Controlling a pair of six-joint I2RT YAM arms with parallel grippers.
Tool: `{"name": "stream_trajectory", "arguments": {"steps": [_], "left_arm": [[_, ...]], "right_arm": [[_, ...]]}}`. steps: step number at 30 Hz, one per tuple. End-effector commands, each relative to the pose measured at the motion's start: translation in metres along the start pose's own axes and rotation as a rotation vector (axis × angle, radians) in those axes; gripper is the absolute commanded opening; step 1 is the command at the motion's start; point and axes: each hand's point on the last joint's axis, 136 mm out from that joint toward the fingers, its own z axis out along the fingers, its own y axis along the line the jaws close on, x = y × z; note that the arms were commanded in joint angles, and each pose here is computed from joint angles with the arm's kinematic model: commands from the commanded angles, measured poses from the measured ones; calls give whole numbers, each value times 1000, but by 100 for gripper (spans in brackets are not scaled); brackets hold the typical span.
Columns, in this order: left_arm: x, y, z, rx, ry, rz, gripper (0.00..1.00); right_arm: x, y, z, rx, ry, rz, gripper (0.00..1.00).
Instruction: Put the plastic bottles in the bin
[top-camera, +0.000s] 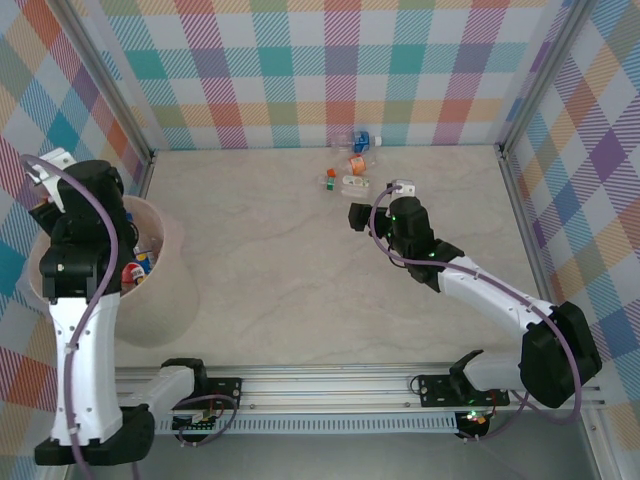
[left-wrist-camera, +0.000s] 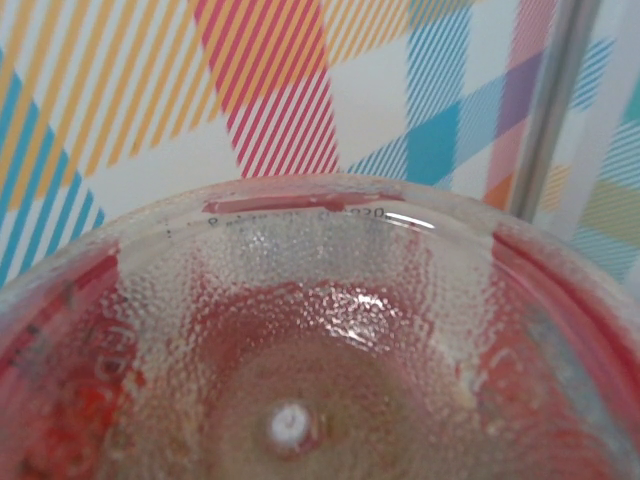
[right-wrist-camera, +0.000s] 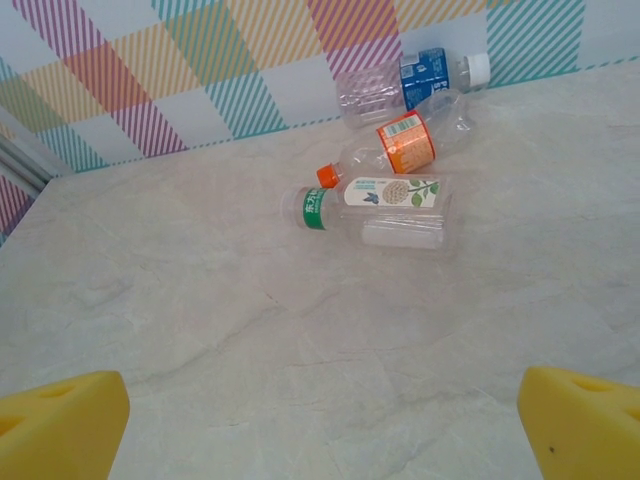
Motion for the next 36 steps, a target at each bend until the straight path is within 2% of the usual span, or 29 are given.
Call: {"name": "stream_trajectory", "arguments": {"steps": [1,6,9,11,14,15,21,26,29,33,36], "left_arm": [[5,-9,19,69,2,1,59],[11,-1,57,31,-39,-50,58],[33,-5,79,54,3,-91,60],[49,-5,89,39,39,-99,69],[52,-9,89,59,63,-92,96],[48,-12,85,87,70,-91,99],[30,-23,64,197,122,-161,100],[35,-32,72,210,190,-191,100],[52,-51,85,257,280,-212,100],[93,-68,97,268,433,-281,100],[115,-74,99,276,489,-319,100]], "right_arm": [[-14,-5,-1,33,-50,27,100],[-12,-7,-2,35,-57,30,100],[-10,-8,-3,38,-55,26,100],[-10,-9,-3,40,-55,29,100],[-10,-9,-5,40,-58,29,100],[-10,-9,-6,40,-58,27,100],[-8,-10,-6,43,-51,30,100],[-9,-10,-6,45,-49,35,100],[-8,-11,-5,48,-43,36,100],[-6,-13,-7,54,-36,40,100],[-5,-14,-8,61,-34,36,100]]}}
